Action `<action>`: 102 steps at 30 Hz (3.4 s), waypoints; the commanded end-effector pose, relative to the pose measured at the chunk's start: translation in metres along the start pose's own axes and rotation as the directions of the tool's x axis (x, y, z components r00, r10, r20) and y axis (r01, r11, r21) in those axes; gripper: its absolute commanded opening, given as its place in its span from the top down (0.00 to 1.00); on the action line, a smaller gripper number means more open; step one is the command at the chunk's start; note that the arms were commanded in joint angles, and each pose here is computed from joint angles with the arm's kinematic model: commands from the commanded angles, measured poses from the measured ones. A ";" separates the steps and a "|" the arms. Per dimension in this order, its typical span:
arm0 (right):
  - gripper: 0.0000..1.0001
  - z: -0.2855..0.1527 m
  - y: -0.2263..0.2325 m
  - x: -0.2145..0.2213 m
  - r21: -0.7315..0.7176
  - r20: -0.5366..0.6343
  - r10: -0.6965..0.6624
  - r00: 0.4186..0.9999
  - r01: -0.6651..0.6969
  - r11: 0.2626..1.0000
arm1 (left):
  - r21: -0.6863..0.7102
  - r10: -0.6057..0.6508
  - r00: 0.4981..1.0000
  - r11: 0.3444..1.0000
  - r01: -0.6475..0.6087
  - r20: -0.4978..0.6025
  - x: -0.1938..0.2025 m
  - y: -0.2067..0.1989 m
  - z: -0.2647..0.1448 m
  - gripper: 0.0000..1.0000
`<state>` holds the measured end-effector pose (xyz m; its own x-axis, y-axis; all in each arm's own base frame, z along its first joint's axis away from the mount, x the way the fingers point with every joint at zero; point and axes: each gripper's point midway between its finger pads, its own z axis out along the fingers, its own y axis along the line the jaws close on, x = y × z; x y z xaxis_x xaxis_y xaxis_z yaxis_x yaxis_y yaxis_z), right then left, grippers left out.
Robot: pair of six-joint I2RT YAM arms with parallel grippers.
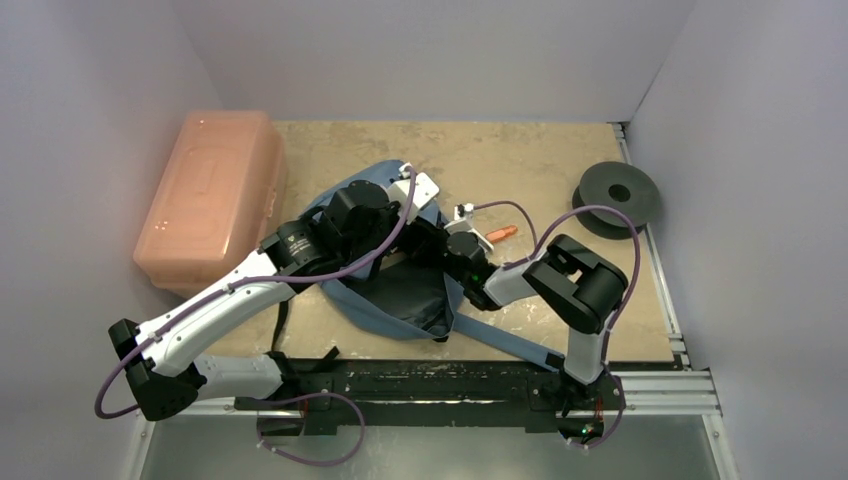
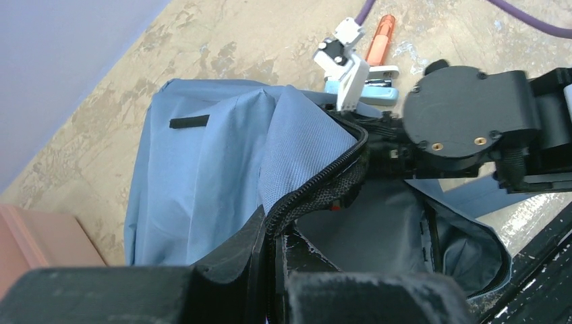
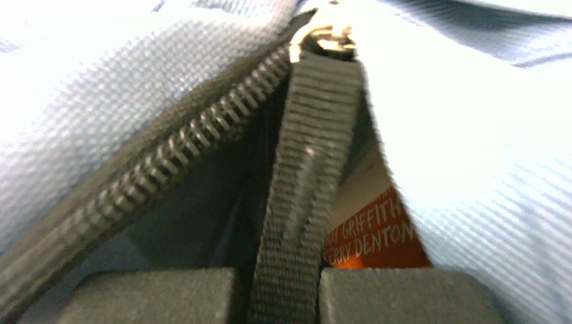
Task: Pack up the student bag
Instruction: Place the book in the student bag, then zip the student bag at the center of the board.
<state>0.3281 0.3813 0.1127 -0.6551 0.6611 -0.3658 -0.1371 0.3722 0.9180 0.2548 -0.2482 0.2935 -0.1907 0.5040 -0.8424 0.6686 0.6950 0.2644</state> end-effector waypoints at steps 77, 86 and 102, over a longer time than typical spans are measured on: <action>0.32 -0.030 0.139 0.109 -0.137 -0.349 -0.513 0.784 0.499 0.856 | -0.546 -0.891 0.442 0.320 0.774 0.106 0.177 0.088 -0.091 0.29; 0.56 -0.008 0.105 0.127 -0.059 -0.392 -0.512 0.764 0.535 0.843 | -0.538 -0.857 0.486 0.331 0.775 0.172 0.170 0.096 -0.111 0.29; 0.67 0.003 0.080 0.148 -0.044 -0.449 -0.525 0.723 0.569 0.821 | -0.515 -0.875 0.467 0.344 0.785 0.128 0.172 0.088 -0.098 0.29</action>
<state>0.2195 0.5025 0.1123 -0.7573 -0.0312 -0.6523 -0.5004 0.6696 0.5488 0.2048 -0.0463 0.2116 -0.5950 -0.4266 -0.6812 -0.3013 0.9041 -0.3030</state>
